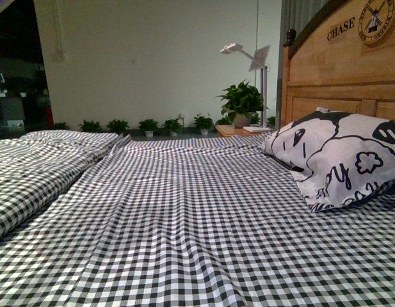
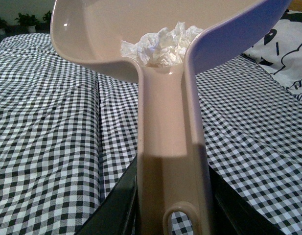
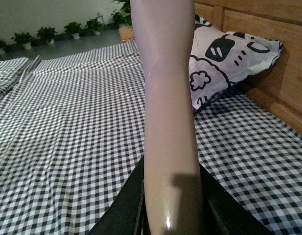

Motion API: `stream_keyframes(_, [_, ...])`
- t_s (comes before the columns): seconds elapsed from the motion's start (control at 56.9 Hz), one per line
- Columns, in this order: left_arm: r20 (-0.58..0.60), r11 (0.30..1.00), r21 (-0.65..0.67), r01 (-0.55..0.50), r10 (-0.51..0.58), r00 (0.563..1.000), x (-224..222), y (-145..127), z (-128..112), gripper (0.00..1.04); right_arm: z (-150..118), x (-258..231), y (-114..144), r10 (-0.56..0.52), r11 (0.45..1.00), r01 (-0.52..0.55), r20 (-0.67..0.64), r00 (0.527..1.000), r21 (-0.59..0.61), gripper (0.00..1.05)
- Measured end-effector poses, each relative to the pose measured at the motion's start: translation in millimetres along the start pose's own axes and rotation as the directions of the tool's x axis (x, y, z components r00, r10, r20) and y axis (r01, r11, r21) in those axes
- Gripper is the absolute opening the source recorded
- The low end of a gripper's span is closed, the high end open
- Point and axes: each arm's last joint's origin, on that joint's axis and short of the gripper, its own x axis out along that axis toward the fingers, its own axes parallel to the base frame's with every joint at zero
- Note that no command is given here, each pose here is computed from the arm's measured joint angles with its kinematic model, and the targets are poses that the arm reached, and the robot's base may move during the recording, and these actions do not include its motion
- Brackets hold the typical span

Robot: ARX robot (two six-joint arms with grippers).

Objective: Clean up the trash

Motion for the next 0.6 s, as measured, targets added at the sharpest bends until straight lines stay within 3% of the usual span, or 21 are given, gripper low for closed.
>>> stream_keyframes(0.598, [0.000, 1.000, 0.000, 0.000, 0.000, 1.000, 0.0, 0.0, 0.0, 0.28, 0.0, 0.0, 0.0, 0.000, 1.000, 0.000, 0.000, 1.000, 0.000, 0.21])
